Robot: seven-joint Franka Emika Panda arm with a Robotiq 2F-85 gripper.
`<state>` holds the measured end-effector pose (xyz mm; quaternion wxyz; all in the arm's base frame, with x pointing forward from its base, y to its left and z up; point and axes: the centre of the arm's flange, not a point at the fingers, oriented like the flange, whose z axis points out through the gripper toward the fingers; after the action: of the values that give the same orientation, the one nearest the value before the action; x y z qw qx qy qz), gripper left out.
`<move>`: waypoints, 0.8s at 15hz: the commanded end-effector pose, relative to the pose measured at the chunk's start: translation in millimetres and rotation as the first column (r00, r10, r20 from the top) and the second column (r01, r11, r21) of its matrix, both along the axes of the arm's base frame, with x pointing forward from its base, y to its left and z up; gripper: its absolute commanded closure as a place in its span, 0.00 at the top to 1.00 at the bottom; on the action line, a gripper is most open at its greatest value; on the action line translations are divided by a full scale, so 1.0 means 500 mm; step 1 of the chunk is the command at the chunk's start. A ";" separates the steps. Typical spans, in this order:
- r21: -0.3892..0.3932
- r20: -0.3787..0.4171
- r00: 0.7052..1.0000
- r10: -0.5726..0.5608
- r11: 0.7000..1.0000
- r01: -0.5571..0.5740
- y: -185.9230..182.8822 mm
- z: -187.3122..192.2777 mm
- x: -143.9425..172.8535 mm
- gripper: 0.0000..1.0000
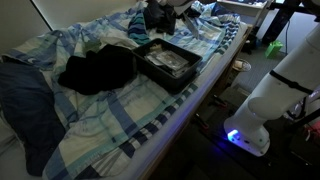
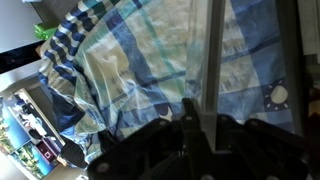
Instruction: Take one book out of the box and put it on the bed
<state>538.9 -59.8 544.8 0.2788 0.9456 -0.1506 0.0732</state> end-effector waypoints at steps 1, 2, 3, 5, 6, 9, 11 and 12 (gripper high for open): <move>-0.070 -0.008 0.999 -0.037 0.997 0.036 -0.059 -0.010 0.032 0.17; -0.092 -0.018 0.999 -0.041 0.995 0.039 -0.072 -0.021 0.036 0.17; -0.121 -0.034 0.999 -0.043 0.992 0.039 -0.083 -0.040 0.039 0.15; -0.179 -0.070 0.997 -0.042 0.983 0.028 -0.099 -0.083 0.045 0.16; -0.202 -0.092 0.995 -0.038 0.979 0.018 -0.104 -0.107 0.047 0.19; -0.254 -0.152 0.988 -0.036 0.967 -0.004 -0.113 -0.184 0.056 0.24; -0.267 -0.187 0.982 -0.042 0.964 -0.010 -0.117 -0.232 0.055 0.21; -0.267 -0.205 0.978 -0.045 0.964 -0.012 -0.118 -0.256 0.055 0.20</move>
<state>567.3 -116.9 442.8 0.4055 0.9063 -0.1194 -0.0002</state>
